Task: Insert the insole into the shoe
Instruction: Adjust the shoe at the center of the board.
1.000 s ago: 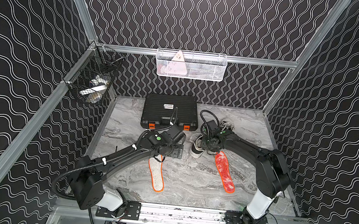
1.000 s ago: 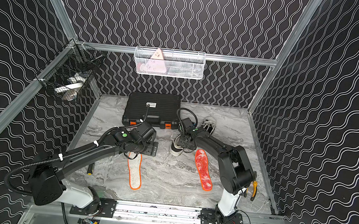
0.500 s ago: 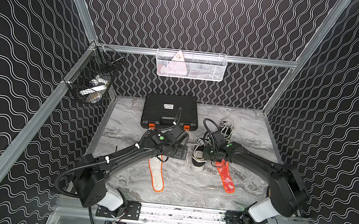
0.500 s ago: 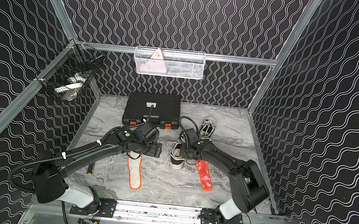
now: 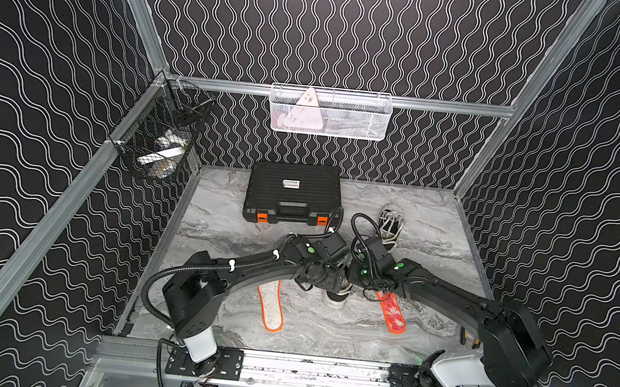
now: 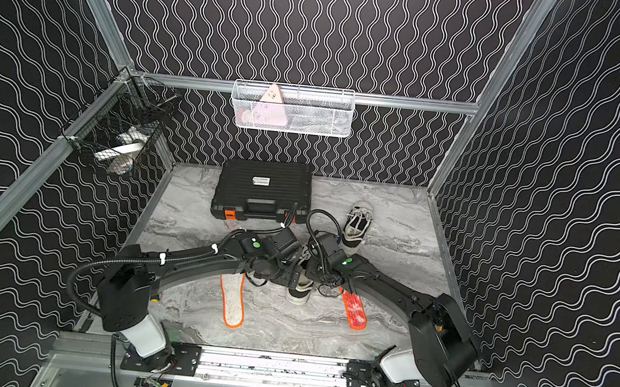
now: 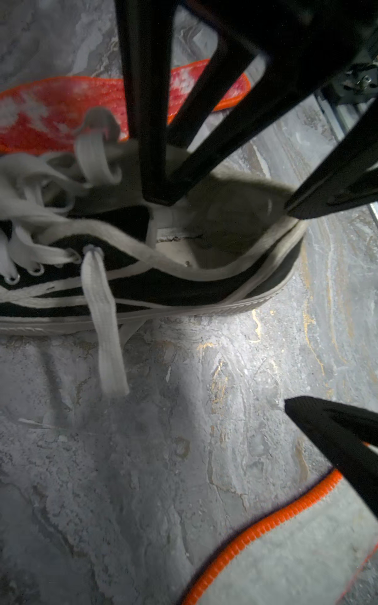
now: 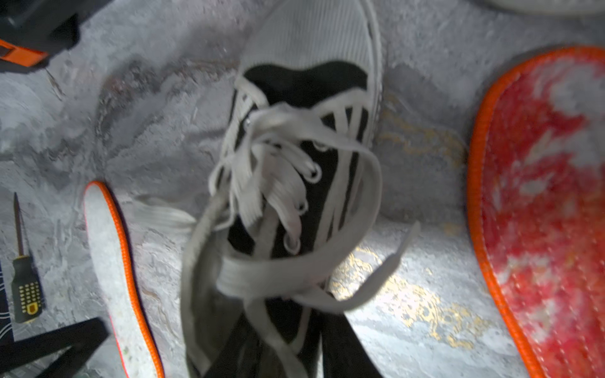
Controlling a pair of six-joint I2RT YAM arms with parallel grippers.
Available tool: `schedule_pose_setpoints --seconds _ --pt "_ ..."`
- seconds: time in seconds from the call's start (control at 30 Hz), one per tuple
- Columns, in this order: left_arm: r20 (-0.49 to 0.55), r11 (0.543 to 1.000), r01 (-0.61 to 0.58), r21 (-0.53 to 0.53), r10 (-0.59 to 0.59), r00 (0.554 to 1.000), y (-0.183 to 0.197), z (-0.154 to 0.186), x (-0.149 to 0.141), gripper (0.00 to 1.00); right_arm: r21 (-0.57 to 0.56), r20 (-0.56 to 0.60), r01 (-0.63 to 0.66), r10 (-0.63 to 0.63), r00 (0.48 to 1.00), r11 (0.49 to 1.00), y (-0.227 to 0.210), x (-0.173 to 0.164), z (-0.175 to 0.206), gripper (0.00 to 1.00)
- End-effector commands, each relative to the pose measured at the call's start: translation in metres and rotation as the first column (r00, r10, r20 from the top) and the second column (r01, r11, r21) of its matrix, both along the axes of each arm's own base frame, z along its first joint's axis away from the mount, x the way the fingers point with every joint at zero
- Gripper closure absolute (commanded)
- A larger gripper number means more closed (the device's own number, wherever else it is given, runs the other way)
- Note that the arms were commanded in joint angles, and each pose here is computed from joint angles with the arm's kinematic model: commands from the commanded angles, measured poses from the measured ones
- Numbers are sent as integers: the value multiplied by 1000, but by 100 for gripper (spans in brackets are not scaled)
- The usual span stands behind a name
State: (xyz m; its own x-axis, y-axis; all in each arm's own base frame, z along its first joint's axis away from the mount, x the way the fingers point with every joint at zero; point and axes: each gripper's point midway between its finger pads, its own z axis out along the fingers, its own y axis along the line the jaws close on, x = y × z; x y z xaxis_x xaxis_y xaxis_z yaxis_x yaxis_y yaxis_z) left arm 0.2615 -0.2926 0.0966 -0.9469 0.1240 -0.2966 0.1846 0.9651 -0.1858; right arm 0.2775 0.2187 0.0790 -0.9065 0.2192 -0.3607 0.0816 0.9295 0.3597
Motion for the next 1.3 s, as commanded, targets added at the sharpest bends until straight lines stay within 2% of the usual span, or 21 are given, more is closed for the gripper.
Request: schedule_pose_setpoints --seconds 0.0,0.07,0.13,0.3,0.37,0.4,0.47,0.53,0.67,0.7,0.8,0.87,0.93,1.03,1.17,1.27 --pt "23 999 -45 4 45 999 -7 -4 16 13 -47 -7 19 -19 1000 999 -6 7 -7 72" --pt "17 998 -63 14 62 998 -9 -12 25 17 -43 -25 34 -35 999 998 -10 11 -13 78" --pt "11 997 -80 9 80 997 -9 -16 33 29 -28 -41 45 -46 998 999 -13 12 -17 84" --pt "16 989 -148 1 148 989 13 -23 45 77 -6 -47 47 -47 998 999 -26 14 -19 91" --pt "7 988 -156 -3 156 988 22 -23 38 94 27 -39 20 -19 999 999 -23 16 -19 92" --pt "4 988 -153 0 153 988 26 -23 33 99 43 -27 -6 7 1000 999 -18 18 -18 92" --pt "-33 987 -159 -30 158 987 28 -24 16 99 85 -4 -63 64 998 994 -4 23 -16 92" --pt "-64 982 -175 -73 170 983 25 -24 -3 94 131 16 -135 134 991 982 16 23 -15 92" --pt "-91 978 -181 -101 172 981 14 -26 -32 91 161 45 -216 212 976 963 37 21 -18 88" --pt "-85 981 -172 -86 165 983 14 -27 -35 87 163 50 -226 221 974 960 39 22 -19 88" --pt "-11 989 -145 12 145 989 28 -16 -27 66 139 44 -259 255 966 956 37 19 -15 79" --pt "56 993 -97 61 94 994 35 0 -18 60 140 50 -273 269 962 952 37 16 -3 71" --pt "112 997 -21 70 13 994 33 17 -13 61 146 63 -280 273 960 949 34 10 11 64" --pt "182 988 139 60 -148 972 19 39 -10 70 146 66 -251 244 968 957 19 3 25 55" --pt "226 924 365 118 -383 896 -9 53 -13 74 169 35 -166 163 986 971 -10 2 27 54" --pt "201 875 440 201 -477 856 -18 44 -8 73 161 -13 -60 63 998 985 -40 7 19 56"
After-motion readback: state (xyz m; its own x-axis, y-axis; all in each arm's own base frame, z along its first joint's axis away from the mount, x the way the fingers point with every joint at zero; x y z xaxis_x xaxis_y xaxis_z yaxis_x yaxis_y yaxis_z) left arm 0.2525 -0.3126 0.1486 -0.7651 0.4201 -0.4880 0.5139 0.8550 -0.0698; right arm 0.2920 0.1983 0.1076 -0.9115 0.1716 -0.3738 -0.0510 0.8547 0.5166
